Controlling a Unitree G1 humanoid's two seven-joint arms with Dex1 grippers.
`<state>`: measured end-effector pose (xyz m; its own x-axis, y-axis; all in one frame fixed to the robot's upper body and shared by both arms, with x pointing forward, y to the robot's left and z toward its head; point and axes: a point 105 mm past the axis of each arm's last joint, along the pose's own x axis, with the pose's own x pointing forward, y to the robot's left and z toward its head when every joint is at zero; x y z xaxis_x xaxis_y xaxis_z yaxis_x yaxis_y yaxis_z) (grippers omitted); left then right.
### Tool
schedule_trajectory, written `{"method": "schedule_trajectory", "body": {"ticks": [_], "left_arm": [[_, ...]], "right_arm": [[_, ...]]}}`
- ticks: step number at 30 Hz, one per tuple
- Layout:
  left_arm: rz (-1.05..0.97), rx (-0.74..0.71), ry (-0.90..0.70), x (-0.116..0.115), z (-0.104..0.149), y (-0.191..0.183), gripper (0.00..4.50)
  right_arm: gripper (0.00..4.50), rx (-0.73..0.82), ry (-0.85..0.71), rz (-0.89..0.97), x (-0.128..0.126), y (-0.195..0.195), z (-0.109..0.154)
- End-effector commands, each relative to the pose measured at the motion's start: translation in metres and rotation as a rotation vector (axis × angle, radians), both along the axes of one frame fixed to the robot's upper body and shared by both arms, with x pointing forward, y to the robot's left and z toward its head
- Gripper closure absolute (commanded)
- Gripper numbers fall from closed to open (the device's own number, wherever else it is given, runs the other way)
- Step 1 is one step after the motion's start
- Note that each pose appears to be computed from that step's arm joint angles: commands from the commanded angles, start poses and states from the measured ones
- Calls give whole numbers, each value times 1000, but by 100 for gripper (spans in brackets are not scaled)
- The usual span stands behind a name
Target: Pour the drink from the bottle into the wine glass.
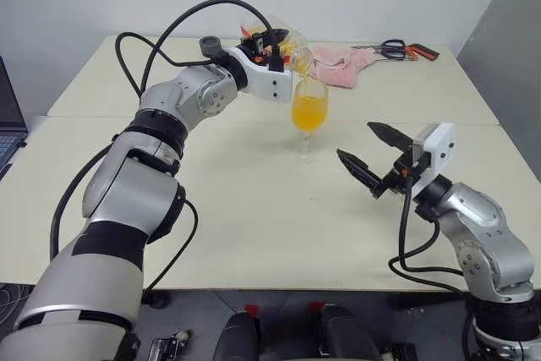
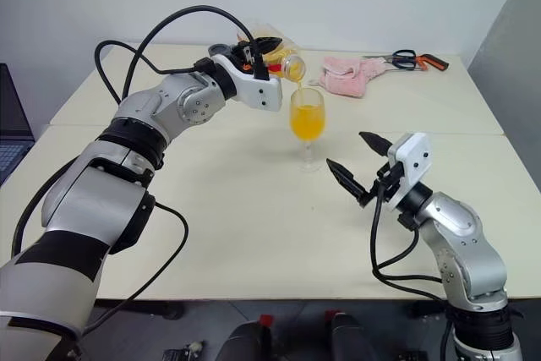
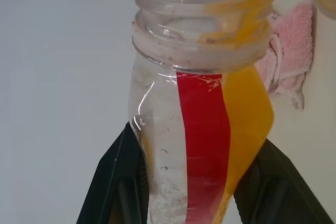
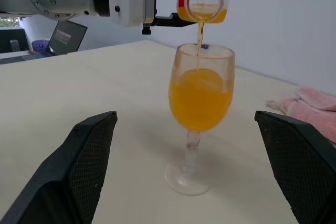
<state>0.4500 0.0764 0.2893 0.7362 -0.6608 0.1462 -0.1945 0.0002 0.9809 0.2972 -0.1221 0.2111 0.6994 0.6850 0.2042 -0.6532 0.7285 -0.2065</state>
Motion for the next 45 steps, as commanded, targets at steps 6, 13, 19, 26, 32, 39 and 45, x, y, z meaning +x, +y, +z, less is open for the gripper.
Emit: {"method": "schedule_trajectory", "body": {"ticks": [6,13,19,26,32,39,45], "left_arm": [[-15,-20,-73,-4,27,-3,287],[-15,-23,-74,-4,29,-4,287],[-7,-91,-20,-2,28,-2,287],[11,-193,57,2,27,4,287],[6,-467,252,9,23,13,287],[15,-803,454,15,12,46,287],[101,-1006,561,7,-24,92,287]], "right_arm": [[0,35,-110,9,-7,3,25],[0,30,-103,16,-7,4,23],[0,30,-99,20,-8,5,22],[0,33,-109,27,-8,7,26],[0,-18,-131,41,-10,14,26],[0,-69,-82,131,-18,30,19],[0,-172,34,270,-25,54,6]]}}
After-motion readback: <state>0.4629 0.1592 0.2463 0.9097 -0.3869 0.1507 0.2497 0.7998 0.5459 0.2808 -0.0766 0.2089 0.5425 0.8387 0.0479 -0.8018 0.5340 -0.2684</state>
